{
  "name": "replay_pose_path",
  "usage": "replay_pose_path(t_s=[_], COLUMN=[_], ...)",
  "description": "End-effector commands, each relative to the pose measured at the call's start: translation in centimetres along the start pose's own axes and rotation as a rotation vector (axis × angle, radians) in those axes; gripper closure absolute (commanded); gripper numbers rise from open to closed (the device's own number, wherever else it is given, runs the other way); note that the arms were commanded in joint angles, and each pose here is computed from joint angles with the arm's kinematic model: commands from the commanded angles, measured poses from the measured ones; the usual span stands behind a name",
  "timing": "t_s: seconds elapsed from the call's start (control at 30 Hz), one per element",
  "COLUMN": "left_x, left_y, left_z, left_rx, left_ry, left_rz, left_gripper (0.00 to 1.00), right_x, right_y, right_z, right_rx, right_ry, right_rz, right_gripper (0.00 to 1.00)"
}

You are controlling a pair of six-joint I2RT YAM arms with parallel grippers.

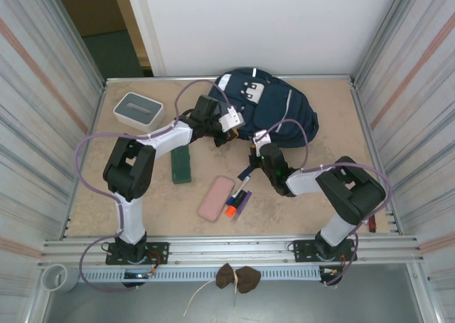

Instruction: Pack the student bag

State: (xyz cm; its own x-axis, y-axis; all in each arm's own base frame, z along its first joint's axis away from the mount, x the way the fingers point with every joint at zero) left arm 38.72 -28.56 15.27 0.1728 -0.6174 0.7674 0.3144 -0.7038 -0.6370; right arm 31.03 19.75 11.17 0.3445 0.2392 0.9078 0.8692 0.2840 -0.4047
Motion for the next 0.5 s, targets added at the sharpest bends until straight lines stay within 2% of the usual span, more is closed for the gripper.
replay_pose_path(t_s=[0.0, 0.23, 0.47], left_x=[1.9, 1.3, 0.5], left_y=[-2.5, -2.4, -1.4], left_z=[0.9, 0.8, -0.1], left_rx=[0.051, 0.046, 0.008], left_ry=[0.055, 0.075, 0.124], left_rz=[-0.069, -0.044, -0.016], left_gripper=[1.00, 1.00, 1.00], right_x=[-0.8, -1.2, -0.8], right_y=[-1.1, -1.8, -2.4], right_z=[-1.7, -4.1, -4.4], right_rx=[-0.068, -0.075, 0.111], right_ry=[0.020, 0.071, 0.145], right_rz=[0.039, 0.084, 0.099], right_gripper=[1.00, 1.00, 1.00])
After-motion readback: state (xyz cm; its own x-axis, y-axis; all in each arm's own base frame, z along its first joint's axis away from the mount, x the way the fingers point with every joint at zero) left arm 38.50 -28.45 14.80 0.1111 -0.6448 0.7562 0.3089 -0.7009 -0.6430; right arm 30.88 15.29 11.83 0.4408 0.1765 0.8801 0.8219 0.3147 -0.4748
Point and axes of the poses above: each hand's point on the last joint's axis, 136 mm out from that joint toward the fingers, its own y axis out along the fingers, its own z axis along the line the jaws close on, x = y × z, the point moved 6 cm from there along -y, back along the fingers, and after that the axes turned 4 degrees about -y, right-handed, at the moved point
